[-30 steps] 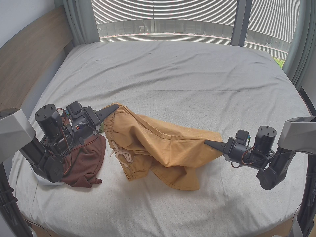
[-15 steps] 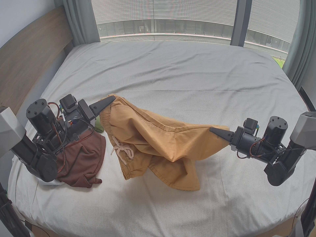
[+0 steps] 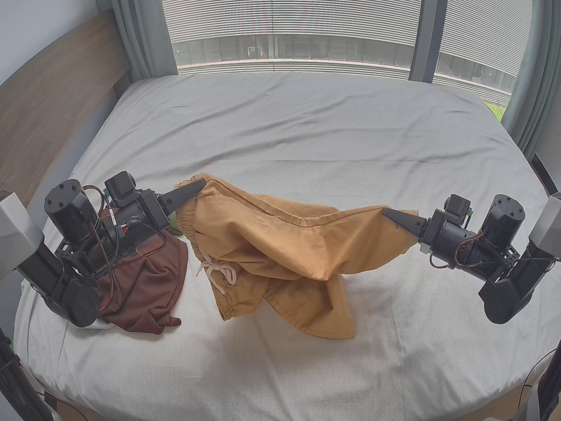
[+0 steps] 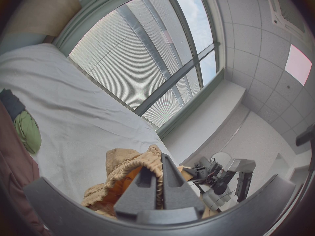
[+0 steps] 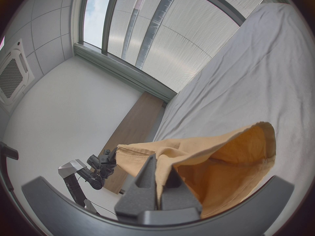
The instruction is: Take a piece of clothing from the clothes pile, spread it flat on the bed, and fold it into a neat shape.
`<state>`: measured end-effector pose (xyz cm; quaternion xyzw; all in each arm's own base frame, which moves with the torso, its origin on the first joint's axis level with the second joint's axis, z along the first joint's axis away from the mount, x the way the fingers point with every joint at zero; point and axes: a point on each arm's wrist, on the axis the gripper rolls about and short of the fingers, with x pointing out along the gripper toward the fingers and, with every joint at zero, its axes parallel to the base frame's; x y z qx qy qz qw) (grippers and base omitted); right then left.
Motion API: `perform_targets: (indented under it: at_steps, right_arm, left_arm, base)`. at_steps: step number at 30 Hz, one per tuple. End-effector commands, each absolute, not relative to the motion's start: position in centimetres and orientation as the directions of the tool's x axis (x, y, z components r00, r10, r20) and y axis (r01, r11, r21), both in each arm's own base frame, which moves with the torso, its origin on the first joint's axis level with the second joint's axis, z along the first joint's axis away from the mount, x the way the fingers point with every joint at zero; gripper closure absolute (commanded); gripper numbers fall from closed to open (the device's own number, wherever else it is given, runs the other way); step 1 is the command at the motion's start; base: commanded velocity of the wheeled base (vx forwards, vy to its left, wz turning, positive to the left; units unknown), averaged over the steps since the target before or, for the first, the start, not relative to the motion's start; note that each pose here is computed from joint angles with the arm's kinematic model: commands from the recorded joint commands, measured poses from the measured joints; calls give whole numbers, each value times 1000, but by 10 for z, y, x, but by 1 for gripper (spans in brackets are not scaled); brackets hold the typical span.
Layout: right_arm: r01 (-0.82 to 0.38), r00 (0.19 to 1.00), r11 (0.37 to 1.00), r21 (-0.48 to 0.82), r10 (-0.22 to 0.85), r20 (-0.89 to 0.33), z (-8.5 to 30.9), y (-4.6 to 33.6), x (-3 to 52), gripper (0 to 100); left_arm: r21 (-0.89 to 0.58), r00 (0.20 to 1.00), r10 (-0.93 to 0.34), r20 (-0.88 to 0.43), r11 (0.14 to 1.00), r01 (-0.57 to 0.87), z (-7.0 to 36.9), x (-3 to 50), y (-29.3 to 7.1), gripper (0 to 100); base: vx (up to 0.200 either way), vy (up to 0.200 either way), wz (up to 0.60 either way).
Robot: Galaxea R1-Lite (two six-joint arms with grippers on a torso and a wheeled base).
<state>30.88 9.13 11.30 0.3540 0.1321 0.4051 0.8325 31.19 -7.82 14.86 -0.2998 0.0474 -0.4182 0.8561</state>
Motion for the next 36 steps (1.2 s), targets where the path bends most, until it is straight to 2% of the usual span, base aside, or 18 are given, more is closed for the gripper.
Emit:
perform_targets:
  at_steps: [1,12,36]
  right_arm:
    - [-607,641,420,675,761,104,128,86,305,100]
    - [-619,641,419,664,758,118,132,85,305,100]
    - [-615,687,456,643,710,153,145,62,308,100]
  left_arm:
    - [-525,647,-746,156,492,694,145,311,-75,100]
    - [-408,655,-742,142,559,722,142,313,-60,100]
    - [-398,700,-696,159,604,691,145,323,-40,100]
  base:
    - [0,0,0]
    - [0,0,0]
    - [0,0,0]
